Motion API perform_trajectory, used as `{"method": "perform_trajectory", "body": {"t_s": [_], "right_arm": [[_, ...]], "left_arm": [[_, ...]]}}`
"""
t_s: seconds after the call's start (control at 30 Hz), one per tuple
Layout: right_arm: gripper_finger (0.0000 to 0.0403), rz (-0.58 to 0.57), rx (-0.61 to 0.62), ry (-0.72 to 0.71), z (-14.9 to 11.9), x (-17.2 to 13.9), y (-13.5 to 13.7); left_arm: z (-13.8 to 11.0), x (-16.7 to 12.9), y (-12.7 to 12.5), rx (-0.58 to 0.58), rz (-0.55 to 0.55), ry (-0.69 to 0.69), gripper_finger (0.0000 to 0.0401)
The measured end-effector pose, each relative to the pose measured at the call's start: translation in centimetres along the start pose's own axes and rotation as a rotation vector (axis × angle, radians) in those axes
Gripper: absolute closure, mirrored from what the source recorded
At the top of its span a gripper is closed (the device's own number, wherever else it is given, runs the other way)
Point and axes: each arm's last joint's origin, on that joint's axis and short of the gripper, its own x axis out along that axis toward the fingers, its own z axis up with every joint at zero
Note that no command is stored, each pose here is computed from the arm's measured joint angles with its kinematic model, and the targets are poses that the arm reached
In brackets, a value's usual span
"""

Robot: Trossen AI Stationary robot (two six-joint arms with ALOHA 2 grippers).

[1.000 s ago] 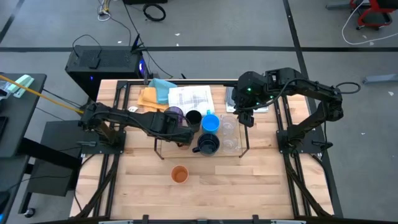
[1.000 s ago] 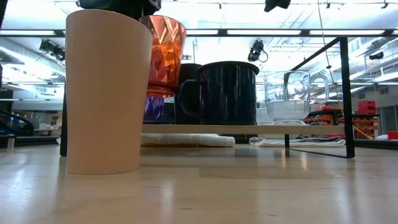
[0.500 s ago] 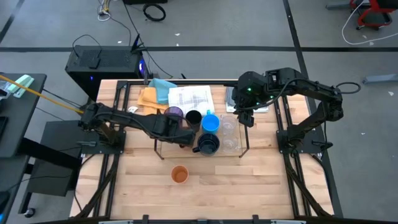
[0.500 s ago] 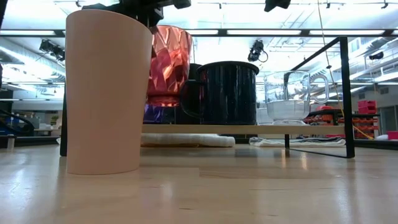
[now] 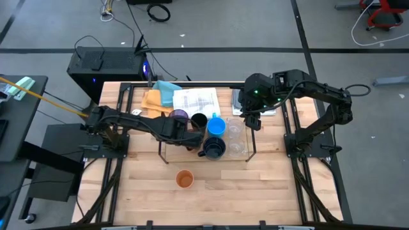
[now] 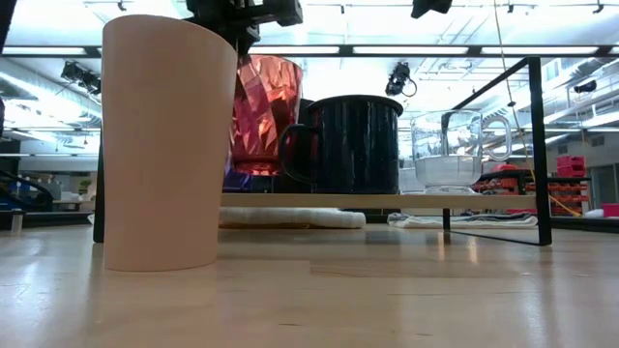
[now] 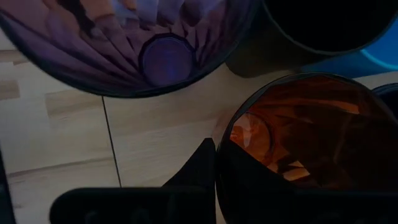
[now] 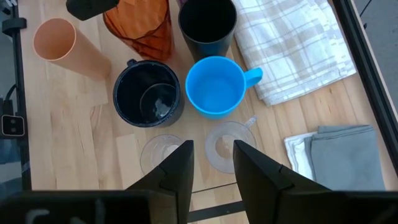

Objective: Stack small to large cups/mugs on shelf
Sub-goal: Put the orange glass on the shelf

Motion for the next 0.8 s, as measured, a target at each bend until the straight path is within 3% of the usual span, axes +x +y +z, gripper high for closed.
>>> {"method": "perform_trajectory", "body": {"t_s": [0.8], "right_arm": [[0.0284, 0.000, -0.003, 0.000, 0.0, 0.0, 0.0]], "left_arm": [[-0.3, 1.0, -0.8, 0.022, -0.003, 0.006, 0.0387]]}}
